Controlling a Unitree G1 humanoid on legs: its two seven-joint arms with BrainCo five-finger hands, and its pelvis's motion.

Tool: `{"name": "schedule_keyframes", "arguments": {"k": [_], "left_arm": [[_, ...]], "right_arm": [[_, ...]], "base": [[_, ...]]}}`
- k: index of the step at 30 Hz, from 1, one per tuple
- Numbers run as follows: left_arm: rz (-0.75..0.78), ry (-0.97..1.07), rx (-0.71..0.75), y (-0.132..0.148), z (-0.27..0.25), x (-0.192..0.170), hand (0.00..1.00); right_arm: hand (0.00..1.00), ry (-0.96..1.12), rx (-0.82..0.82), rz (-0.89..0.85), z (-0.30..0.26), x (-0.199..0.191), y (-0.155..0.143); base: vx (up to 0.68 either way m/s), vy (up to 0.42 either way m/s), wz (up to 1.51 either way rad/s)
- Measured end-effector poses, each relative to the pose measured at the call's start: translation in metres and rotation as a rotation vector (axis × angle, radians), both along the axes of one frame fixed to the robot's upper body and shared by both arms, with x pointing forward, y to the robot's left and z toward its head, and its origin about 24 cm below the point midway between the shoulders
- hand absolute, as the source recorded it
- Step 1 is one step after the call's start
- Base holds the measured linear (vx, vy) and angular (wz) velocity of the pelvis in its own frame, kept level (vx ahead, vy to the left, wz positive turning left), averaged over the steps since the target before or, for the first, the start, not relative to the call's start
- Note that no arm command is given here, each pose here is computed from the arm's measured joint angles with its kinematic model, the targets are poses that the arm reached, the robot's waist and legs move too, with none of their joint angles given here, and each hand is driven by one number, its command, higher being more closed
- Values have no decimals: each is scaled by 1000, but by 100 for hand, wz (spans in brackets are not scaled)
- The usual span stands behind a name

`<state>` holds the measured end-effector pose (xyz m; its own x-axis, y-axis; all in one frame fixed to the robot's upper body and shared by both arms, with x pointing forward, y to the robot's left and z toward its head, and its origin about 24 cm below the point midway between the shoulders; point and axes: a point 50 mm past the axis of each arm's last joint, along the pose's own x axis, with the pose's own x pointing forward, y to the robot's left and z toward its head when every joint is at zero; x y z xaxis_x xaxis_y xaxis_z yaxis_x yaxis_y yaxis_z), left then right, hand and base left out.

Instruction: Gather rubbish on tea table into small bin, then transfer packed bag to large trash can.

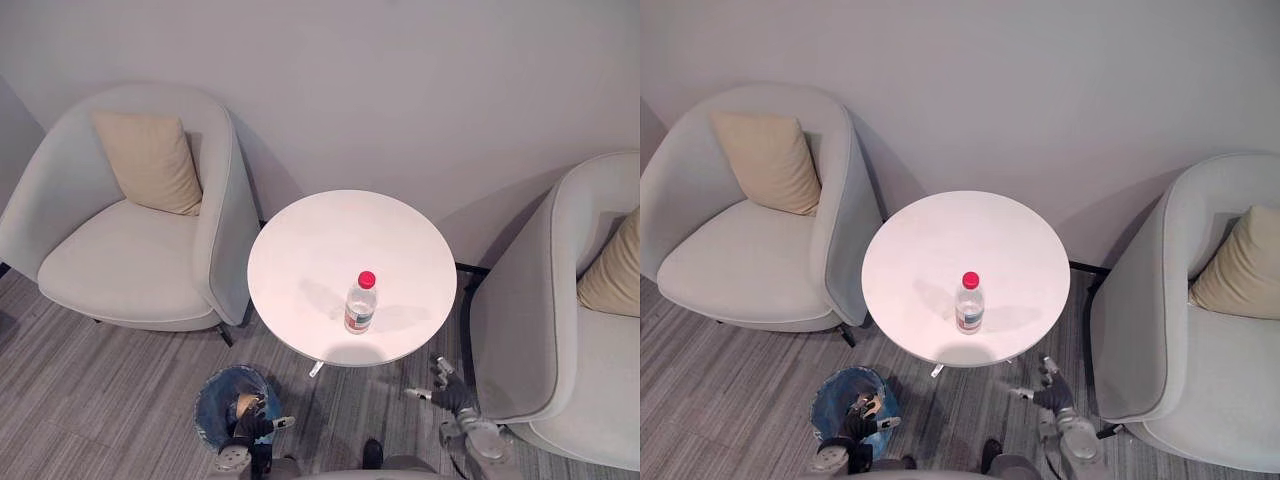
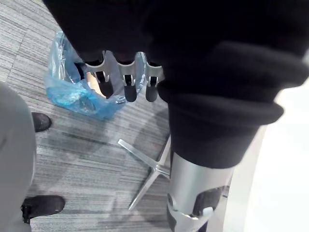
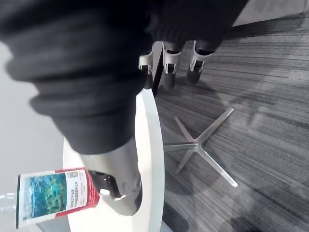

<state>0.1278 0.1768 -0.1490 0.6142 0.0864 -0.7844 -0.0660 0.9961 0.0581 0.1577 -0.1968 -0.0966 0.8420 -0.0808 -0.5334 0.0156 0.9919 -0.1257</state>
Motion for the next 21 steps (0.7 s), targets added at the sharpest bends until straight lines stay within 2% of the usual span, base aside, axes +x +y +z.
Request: {"name": "schedule_keyframes", "arguments": {"k": [21], "left_arm": [[-39, 2, 21, 5, 1, -4, 0]], "right_arm": [[0, -160, -62, 60, 31, 41, -4]], "base": [[-18, 14, 4]]}}
